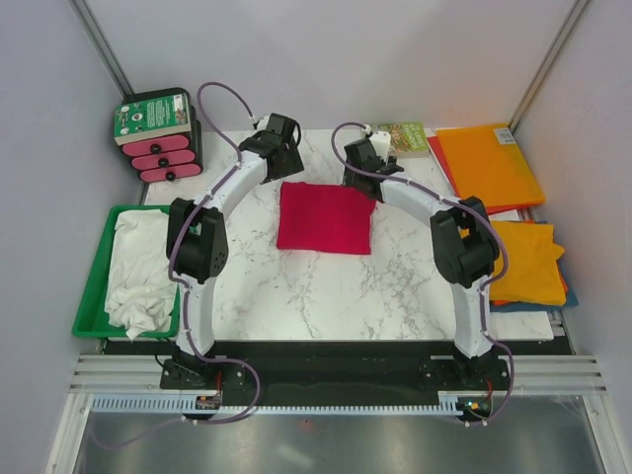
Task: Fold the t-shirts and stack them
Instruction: Fold the long partially folded tshirt into a neat square
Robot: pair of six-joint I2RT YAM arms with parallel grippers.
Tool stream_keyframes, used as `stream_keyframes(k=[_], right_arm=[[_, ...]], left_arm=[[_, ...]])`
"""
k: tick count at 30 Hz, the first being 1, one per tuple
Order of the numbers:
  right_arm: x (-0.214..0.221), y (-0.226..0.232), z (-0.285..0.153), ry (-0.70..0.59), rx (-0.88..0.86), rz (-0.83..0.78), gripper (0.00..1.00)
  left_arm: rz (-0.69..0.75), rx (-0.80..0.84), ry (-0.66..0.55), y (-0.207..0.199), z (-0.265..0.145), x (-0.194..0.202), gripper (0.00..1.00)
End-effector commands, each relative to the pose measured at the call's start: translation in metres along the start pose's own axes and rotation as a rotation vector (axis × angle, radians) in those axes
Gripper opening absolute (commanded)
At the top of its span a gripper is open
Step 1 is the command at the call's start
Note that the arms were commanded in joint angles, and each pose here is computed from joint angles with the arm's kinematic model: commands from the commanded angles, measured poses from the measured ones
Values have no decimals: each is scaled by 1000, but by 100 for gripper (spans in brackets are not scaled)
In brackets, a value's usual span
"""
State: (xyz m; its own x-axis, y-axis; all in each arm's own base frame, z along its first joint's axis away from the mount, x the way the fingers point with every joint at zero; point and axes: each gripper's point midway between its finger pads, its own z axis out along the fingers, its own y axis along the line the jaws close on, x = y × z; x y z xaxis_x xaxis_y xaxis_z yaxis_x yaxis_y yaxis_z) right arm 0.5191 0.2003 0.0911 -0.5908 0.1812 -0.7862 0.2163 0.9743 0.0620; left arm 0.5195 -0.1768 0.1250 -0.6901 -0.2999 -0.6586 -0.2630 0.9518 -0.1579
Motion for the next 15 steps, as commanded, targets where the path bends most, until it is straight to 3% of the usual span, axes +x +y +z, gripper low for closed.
stream_keyframes(k=[1, 3, 4, 5, 6, 8, 11, 15], right_arm=[[-23, 14, -51, -78, -118, 37, 75], [-4, 16, -58, -43, -161, 63, 40], [5, 19, -60, -29, -172, 67, 1], [22, 17, -60, 8, -176, 74, 0], [29, 24, -63, 12, -203, 69, 0], [41, 27, -66, 25, -214, 60, 0], [46, 35, -74, 7, -222, 39, 0], [58, 53, -68, 33, -240, -10, 0]], left_arm=[[-68, 42, -42, 4, -39, -9, 77], [-95, 103, 24, -3, -46, 10, 68], [-94, 102, 75, 1, -41, 32, 63], [-113, 124, 94, -2, -45, 39, 55], [-102, 151, 125, -8, -47, 55, 38], [-90, 150, 149, -3, -43, 83, 27], [-82, 200, 128, -5, -51, 101, 27], [-40, 266, 132, -14, -56, 113, 39]])
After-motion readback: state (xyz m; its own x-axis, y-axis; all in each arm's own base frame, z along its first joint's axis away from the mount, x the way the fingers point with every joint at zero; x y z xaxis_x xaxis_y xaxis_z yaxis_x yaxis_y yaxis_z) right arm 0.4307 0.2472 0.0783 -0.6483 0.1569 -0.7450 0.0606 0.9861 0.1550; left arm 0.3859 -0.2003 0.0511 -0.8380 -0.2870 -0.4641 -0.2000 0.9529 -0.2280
